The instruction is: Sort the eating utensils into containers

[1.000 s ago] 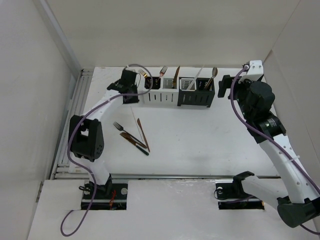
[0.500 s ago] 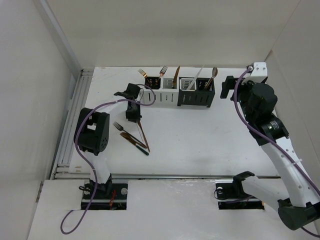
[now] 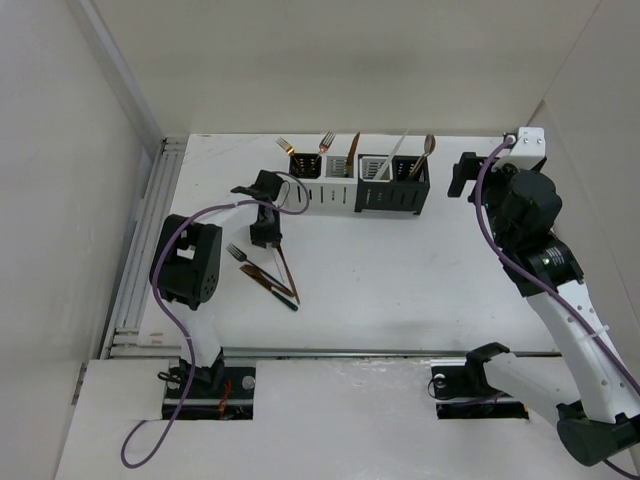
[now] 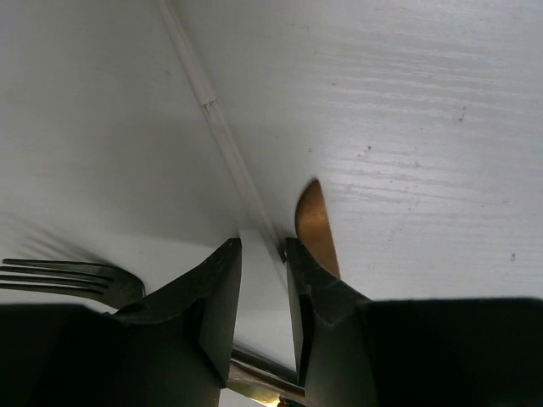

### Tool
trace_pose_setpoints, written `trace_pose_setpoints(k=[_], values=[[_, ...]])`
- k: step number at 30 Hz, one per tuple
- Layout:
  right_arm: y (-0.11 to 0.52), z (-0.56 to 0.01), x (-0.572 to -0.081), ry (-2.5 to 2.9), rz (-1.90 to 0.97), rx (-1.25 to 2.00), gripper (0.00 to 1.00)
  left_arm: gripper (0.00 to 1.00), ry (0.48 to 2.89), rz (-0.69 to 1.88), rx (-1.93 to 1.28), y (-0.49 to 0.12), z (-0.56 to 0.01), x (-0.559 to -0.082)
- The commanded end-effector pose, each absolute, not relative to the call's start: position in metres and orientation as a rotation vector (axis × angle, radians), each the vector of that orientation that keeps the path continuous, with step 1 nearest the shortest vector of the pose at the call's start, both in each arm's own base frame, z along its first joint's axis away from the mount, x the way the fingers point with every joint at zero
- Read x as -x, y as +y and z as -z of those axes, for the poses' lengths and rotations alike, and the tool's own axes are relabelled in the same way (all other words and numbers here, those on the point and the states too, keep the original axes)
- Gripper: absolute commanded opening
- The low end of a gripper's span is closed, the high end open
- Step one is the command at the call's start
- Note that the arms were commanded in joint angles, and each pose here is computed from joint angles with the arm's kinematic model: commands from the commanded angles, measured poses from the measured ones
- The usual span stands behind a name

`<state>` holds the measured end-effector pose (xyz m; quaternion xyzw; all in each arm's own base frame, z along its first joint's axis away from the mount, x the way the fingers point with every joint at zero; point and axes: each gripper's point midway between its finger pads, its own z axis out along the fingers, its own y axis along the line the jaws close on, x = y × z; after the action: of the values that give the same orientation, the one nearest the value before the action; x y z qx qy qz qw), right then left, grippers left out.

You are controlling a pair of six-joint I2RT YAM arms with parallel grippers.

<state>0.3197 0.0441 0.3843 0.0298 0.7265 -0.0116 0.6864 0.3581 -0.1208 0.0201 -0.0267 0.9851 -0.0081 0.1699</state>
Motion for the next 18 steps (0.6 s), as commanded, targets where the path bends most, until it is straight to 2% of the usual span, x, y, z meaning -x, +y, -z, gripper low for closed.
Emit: trace_pose_setpoints(k=[1,4,9,15,18], values=[[0.035,-0.408,-0.315,1.563,0.04,-0.104,0.96,0.26,2.861,-0.188,0.059,-0.091,-0.005,-0.337],[0.035,-0.408,-0.315,1.563,0.04,-0.104,0.96,0.26,2.864,-0.297,0.058,-0.072,-0.003,-0.338],[0.035,-0.41,-0.316,1.555,0.045,-0.099,0.96,0.26,2.863,-0.192,0.084,-0.074,-0.012,-0.353],[0.031,-0.41,-0.315,1.555,0.067,-0.105,0.96,0.26,2.957,0.061,0.055,-0.103,-0.006,-0.333],[0.031,-0.408,-0.315,1.564,0.07,-0.103,0.96,0.21,2.983,0.069,0.067,-0.105,0.003,-0.329]])
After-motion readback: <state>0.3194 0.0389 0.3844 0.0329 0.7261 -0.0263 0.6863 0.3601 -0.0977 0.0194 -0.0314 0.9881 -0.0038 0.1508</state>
